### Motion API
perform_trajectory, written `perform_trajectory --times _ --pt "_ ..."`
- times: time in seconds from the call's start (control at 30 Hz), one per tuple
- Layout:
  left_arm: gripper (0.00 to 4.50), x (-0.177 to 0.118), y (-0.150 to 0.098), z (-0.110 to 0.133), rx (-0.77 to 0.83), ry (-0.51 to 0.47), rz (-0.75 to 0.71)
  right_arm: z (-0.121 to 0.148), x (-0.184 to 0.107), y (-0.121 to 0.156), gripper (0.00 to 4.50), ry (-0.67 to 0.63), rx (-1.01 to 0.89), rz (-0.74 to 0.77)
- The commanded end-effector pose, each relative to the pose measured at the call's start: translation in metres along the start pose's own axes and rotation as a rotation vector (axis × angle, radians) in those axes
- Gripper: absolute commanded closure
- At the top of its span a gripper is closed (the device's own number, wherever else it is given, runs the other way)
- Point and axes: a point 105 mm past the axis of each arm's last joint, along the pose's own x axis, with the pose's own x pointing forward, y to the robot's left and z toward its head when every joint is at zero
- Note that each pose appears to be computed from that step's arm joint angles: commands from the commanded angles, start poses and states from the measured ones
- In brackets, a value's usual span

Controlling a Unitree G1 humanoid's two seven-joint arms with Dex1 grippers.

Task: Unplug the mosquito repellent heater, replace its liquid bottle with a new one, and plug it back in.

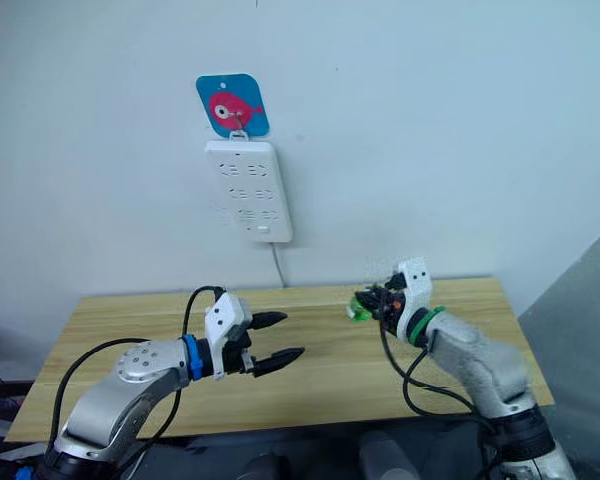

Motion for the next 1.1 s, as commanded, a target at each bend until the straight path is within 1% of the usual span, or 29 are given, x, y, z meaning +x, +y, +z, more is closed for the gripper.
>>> perform_trajectory --times 0.03,0.13,0.3,0.4,0.57,0.6,0.63,0.67,0.7,0.77,0.87,0.9,0.97,1.07,1.1 --pt "0.38 0.0 -0.014 0.017 0.053 -0.049 -0.06 -0.004 0.021 -0.021 3.65 -0.025 -0.214 -0.121" --pt "0.38 0.001 -0.018 0.021 0.072 -0.069 -0.072 -0.013 0.037 -0.033 3.65 -0.017 -0.262 -0.174" --pt "0.38 0.007 -0.017 0.031 0.079 -0.132 -0.044 -0.024 0.056 -0.046 3.65 -0.014 -0.255 -0.23" --pt "0.38 0.011 -0.014 0.037 0.085 -0.164 -0.008 -0.029 0.063 -0.048 3.65 -0.01 -0.24 -0.243" --pt "0.38 0.012 -0.014 0.038 0.109 -0.17 0.011 -0.035 0.065 -0.051 3.65 -0.014 -0.207 -0.251" --pt "0.38 0.012 -0.015 0.037 0.118 -0.166 0.008 -0.036 0.065 -0.051 2.9 -0.014 -0.199 -0.252" --pt "0.38 0.012 -0.015 0.037 0.121 -0.168 0.01 -0.037 0.064 -0.051 2.62 -0.02 -0.188 -0.246" --pt "0.38 0.012 -0.015 0.036 0.12 -0.169 0.015 -0.038 0.064 -0.051 2.23 -0.024 -0.174 -0.244" --pt "0.38 0.012 -0.015 0.036 0.118 -0.171 0.019 -0.038 0.063 -0.051 1.93 -0.027 -0.165 -0.244" --pt "0.38 0.011 -0.015 0.033 0.123 -0.173 0.031 -0.036 0.061 -0.051 1.17 -0.042 -0.161 -0.239" --pt "0.38 0.004 -0.006 0.02 0.096 -0.161 0.128 -0.022 0.052 -0.048 0.13 -0.11 -0.166 -0.23" --pt "0.38 0.001 0.0 0.015 0.078 -0.157 0.179 -0.016 0.047 -0.044 0.03 -0.139 -0.182 -0.219" --pt "0.38 -0.013 0.017 -0.002 0.057 -0.137 0.316 -0.003 0.03 -0.029 0.03 -0.192 -0.219 -0.151" --pt "0.38 -0.035 0.032 -0.023 -0.005 -0.121 0.462 0.005 0.004 0.004 0.03 -0.199 -0.324 0.004" --pt "0.38 -0.045 0.04 -0.037 -0.046 -0.097 0.526 0.005 -0.007 0.021 0.03 -0.184 -0.358 0.085"
